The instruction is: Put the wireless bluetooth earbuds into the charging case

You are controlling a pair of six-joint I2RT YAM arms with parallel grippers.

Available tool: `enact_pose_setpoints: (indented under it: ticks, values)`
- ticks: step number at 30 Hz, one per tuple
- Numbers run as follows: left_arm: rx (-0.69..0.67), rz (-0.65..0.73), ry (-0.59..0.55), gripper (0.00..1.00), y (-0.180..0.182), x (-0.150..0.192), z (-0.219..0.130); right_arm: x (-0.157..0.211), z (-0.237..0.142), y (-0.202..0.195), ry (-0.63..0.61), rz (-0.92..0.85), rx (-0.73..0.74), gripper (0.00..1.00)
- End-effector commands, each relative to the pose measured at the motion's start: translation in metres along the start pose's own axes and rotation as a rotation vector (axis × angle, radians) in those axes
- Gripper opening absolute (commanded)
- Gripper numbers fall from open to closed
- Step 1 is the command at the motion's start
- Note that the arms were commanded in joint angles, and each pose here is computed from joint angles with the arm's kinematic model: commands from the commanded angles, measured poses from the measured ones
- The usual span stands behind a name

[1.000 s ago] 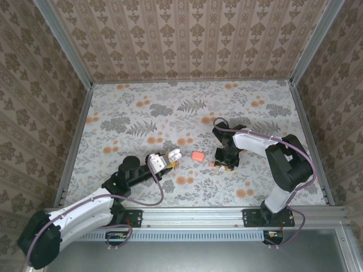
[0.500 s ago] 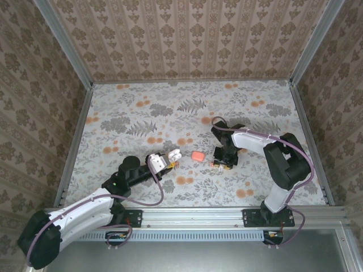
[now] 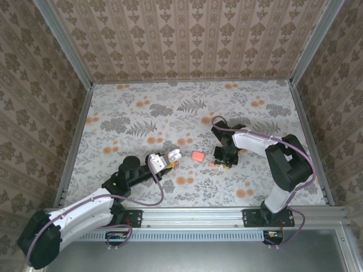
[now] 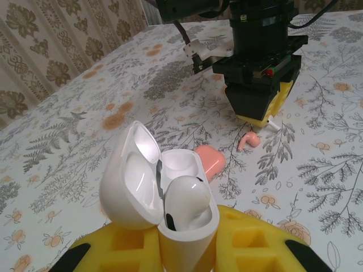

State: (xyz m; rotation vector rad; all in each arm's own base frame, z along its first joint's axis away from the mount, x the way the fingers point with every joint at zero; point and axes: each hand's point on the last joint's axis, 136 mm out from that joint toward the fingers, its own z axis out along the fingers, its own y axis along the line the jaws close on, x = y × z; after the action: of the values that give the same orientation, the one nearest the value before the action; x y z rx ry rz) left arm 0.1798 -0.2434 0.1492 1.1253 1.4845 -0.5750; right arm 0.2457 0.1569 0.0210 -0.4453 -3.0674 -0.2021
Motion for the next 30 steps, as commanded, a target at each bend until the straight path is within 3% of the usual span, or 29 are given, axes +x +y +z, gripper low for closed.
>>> enact_pose_setpoints:
  ticks: [1,8,19,30]
  values:
    - [-0.018,0.002,-0.043,0.06,0.002,-0.005,0.001,-0.005,-0.018,0.008,-0.099,-0.022,-0.059,0.27]
    - [-0.001,-0.016,-0.076,0.06,0.0,-0.007,0.011,-0.015,-0.052,0.037,-0.338,-0.132,-0.242,0.26]
    - [0.076,-0.052,-0.162,0.05,-0.005,-0.03,0.035,-0.001,-0.155,0.09,-0.771,-0.414,-0.658,0.26]
    - [0.117,-0.034,-0.201,0.05,-0.009,-0.055,0.046,0.023,-0.179,0.116,-0.851,-0.532,-0.846,0.26]
